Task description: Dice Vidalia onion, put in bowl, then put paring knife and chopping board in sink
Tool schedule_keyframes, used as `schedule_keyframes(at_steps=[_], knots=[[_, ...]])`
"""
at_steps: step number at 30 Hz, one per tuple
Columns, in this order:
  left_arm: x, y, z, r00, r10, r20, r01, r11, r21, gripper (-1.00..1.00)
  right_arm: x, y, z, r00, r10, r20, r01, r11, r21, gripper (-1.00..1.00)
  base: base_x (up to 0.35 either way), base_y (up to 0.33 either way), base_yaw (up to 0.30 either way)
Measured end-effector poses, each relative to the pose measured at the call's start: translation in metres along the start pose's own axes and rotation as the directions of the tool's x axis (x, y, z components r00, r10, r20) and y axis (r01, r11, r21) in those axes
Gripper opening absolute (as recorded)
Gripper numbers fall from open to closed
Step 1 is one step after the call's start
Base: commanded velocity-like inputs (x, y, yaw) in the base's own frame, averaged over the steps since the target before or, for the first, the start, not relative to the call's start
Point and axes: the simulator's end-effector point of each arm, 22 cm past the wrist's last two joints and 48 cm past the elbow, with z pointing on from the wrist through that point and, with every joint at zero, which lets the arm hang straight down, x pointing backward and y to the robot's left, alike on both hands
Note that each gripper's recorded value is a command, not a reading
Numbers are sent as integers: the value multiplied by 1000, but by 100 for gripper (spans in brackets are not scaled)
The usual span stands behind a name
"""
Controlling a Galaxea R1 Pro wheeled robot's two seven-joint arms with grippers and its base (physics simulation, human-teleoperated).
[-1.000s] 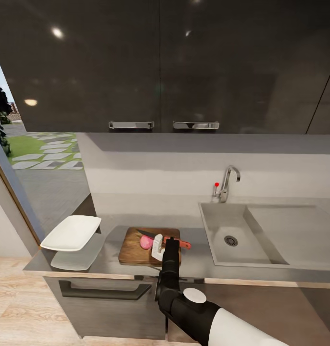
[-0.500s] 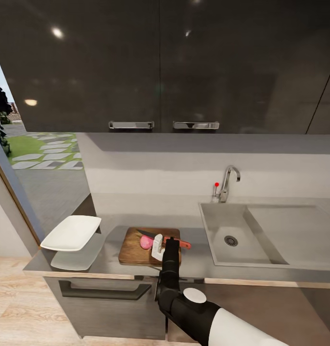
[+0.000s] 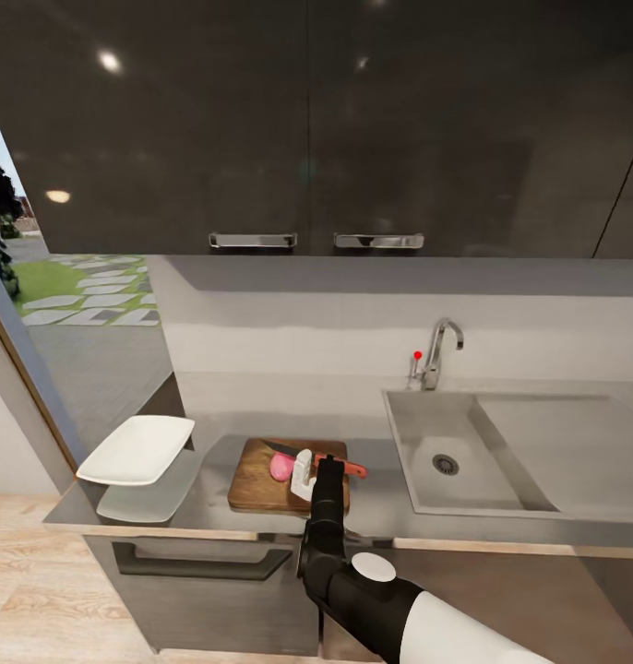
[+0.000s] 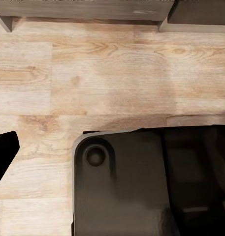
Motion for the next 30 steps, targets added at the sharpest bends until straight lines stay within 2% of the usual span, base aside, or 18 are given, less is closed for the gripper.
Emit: schedule_keyframes(at_steps=[30], knots=[[6,0,-2,1000,-1,-15,1,1000,-1,100,17,21,5,998,-50,-30,49,998,-33,-100,7,3,0]])
